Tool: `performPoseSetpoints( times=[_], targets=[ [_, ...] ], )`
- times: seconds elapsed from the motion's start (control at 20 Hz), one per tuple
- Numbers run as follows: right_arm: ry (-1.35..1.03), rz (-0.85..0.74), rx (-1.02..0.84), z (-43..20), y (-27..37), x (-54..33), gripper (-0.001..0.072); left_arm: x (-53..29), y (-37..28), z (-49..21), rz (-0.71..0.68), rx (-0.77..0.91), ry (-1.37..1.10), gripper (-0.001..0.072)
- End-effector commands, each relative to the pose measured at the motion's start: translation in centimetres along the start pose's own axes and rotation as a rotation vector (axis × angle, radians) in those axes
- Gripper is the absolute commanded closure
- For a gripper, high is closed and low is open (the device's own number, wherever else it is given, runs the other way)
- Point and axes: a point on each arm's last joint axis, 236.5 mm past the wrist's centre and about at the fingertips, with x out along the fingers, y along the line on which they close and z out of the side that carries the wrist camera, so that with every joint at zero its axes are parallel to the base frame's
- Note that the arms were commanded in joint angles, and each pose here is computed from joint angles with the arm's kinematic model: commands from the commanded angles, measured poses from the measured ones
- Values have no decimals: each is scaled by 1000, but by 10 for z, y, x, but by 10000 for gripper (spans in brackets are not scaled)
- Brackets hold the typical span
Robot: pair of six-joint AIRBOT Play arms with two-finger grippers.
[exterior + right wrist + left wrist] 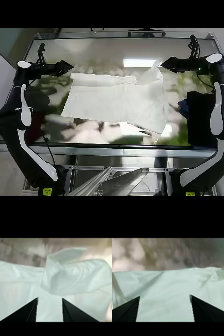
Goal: Fold the shirts.
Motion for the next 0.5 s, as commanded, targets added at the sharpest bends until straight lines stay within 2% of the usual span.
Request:
performPoseSetpoints(
  times=[0.0,0.15,0.2,0.45],
  targets=[
    [211,-55,82,-48,-17,-40,345,-36,10,-33,-8,-94,162,-9],
    [356,-65,179,-94,-21,-77,347,-81,31,-96,56,-227,427,-7],
    [372,-71,214,-110,-23,-84,347,-86,39,-110,63,-281,449,28],
    [383,-201,363,-208,-48,-110,347,-79,63,-209,71,-464,629,32]
  ],
)
